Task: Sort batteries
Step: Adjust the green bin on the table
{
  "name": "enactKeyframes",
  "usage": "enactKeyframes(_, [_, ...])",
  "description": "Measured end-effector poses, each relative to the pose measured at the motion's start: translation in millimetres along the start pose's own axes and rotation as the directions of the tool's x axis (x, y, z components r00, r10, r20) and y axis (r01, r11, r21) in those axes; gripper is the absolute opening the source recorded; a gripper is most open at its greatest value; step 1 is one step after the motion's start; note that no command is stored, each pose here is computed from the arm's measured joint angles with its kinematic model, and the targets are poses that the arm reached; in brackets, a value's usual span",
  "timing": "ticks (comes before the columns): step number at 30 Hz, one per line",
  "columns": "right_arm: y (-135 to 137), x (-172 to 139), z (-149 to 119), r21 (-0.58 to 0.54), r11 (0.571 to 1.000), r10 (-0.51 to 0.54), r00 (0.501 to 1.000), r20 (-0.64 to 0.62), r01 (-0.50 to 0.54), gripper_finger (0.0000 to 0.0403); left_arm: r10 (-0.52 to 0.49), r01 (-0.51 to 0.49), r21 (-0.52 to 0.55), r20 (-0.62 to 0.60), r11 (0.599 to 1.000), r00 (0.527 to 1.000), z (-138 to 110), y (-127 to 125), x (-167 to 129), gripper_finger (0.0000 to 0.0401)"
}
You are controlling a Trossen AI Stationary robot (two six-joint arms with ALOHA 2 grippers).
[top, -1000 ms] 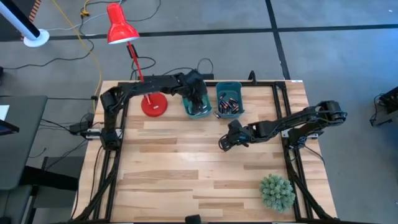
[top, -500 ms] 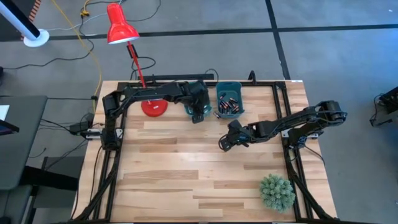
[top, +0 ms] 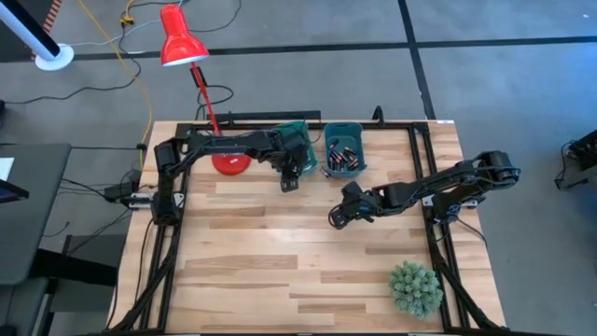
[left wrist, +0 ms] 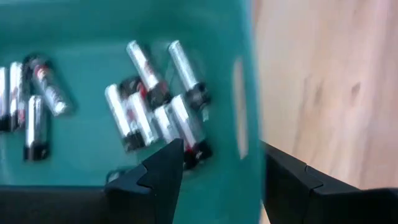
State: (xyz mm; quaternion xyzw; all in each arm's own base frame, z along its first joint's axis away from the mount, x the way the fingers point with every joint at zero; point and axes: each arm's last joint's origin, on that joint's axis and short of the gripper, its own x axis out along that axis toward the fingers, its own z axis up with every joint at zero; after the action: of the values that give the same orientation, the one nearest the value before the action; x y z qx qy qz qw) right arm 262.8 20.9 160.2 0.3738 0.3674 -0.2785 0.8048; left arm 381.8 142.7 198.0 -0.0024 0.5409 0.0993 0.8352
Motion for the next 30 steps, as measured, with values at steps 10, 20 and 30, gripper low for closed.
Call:
enactKeyframes(10, [0.1, 0.0, 0.2, 0.001, 1.000, 0.001, 1.000, 0.001, -0.001, 0.0113, 0.025, -0.025, 0.012, -0.012, 1.000, 1.000, -1.7, -0.5, 1.3, 0.0107])
enactKeyframes(20, [0.6, 0.0, 0.5, 0.021, 1.000, 0.006, 1.000, 0.004, -0.006, 0.0113, 0.027, -0.021, 0.065, -0.097, 0.998, 0.995, -9.6, -1.9, 0.0, 0.0004])
enactKeyframes(30, [0.5, 0.0, 0.4, 0.021, 1.000, 0.005, 1.000, 0.004, -0.005, 0.0113, -0.002, 0.031, 0.085, -0.313, 0.996, 0.950, -30.2, -4.5, -7.7, 0.0002])
